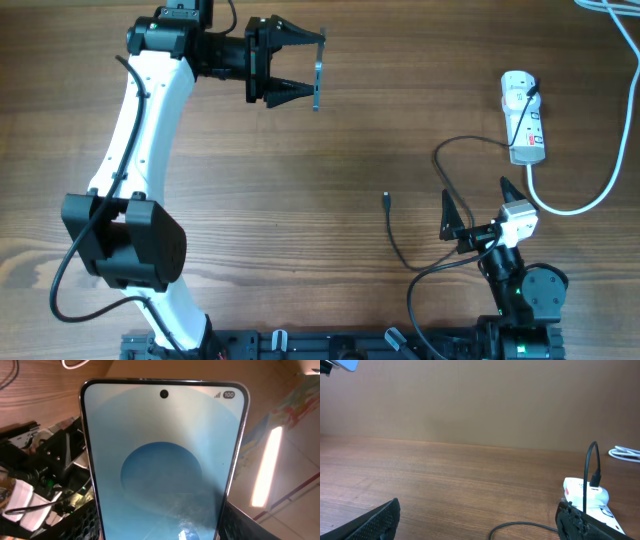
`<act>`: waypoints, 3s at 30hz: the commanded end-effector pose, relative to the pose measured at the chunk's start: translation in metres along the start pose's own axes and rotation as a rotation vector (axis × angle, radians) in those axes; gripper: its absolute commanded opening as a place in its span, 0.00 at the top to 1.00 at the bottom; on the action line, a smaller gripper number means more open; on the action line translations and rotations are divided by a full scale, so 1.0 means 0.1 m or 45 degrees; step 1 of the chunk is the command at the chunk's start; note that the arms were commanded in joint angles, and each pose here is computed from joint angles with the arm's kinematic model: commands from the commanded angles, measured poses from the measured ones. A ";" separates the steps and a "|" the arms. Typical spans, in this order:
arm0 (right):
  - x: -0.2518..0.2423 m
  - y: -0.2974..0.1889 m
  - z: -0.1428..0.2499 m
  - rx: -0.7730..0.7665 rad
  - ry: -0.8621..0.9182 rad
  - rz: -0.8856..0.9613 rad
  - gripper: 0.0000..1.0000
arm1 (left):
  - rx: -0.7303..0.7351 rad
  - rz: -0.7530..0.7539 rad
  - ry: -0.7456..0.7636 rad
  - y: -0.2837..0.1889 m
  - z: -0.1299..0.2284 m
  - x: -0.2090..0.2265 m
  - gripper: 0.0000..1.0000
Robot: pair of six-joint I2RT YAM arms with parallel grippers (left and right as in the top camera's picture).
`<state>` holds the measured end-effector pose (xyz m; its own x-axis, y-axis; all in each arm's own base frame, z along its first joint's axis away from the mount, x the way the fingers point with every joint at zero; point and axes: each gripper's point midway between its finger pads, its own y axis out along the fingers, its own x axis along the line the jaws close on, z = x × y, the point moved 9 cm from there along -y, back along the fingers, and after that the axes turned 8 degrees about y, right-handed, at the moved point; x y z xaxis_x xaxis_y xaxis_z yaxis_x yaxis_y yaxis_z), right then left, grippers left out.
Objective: Plug charger to phone and switch on socket
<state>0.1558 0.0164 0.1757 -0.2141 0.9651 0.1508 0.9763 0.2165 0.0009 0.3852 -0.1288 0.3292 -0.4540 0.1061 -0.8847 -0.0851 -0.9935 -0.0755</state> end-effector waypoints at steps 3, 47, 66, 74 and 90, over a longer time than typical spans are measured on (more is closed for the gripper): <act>0.02 0.00 -0.01 -0.005 -0.014 -0.019 0.00 | 0.029 0.035 0.022 -0.04 0.16 -0.12 0.33; 0.62 -0.30 -0.47 0.192 1.076 -0.976 0.00 | -0.053 -0.023 0.021 -0.04 0.11 -0.08 0.32; 0.78 0.17 -2.12 0.922 0.673 -0.213 0.00 | -0.054 -0.024 0.002 -0.04 0.11 -0.08 0.34; 1.64 0.84 -2.31 1.246 0.261 0.090 0.01 | -0.067 -0.033 0.002 -0.04 0.10 -0.08 0.34; 2.49 1.72 -2.04 0.892 0.201 0.220 0.28 | -0.121 -0.083 -0.044 0.00 0.07 -0.05 0.33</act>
<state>0.2675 0.2637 0.4131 -0.0665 0.9656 0.2515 0.6753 0.2291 -0.7011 0.3891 -0.1283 0.3197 -0.5072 0.1856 -0.8416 -0.0281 -0.9796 -0.1991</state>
